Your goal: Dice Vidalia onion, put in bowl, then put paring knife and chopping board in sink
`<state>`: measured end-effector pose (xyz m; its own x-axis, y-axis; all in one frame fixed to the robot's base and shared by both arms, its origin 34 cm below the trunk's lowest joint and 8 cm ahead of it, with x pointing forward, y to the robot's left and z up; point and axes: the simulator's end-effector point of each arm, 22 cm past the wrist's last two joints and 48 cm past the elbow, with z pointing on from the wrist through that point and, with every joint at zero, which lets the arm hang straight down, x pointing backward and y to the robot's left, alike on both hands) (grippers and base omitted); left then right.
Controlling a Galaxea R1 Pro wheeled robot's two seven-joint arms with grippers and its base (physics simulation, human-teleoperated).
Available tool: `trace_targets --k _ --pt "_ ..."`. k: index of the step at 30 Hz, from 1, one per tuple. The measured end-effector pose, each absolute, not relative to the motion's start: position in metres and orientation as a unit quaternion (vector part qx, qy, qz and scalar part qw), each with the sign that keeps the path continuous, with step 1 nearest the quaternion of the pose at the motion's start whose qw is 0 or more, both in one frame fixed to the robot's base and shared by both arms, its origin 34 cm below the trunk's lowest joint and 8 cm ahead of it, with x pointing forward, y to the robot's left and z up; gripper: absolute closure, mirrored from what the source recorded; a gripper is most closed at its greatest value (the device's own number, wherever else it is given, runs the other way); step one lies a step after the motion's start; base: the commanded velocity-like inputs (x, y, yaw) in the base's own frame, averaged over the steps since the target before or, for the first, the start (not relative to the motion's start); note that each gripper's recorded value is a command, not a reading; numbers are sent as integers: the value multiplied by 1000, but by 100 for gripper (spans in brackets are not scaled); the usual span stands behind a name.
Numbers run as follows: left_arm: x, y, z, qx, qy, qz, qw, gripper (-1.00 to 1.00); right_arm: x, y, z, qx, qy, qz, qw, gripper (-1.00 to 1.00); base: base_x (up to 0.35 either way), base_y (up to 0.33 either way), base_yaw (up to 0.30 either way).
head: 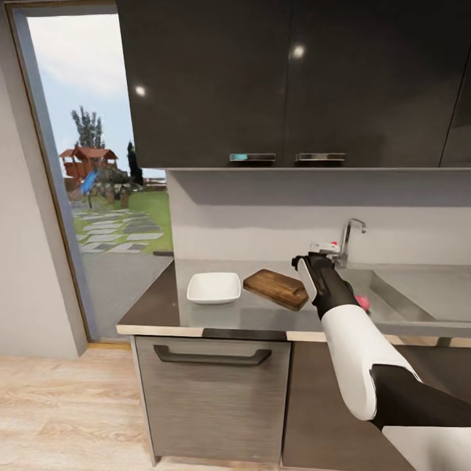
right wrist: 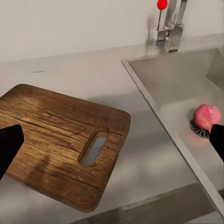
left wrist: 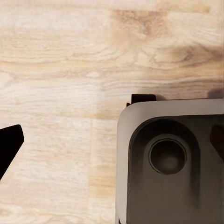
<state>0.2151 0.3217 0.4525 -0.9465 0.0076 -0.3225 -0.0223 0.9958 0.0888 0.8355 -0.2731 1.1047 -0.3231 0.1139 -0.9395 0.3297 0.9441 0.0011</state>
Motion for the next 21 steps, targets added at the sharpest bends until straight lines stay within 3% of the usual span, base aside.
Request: trace_targets --k 8,16,21 --pt "215 321 452 -4 986 45 163 -100 836 -274 1095 136 813 -98 557 -100 25 0 0" --pt "215 321 452 -3 986 46 163 -100 836 -273 1081 133 819 -100 549 -100 232 0 0" --pt "215 321 453 -3 985 45 164 -100 837 -273 1075 131 823 -101 544 -100 75 0 0"
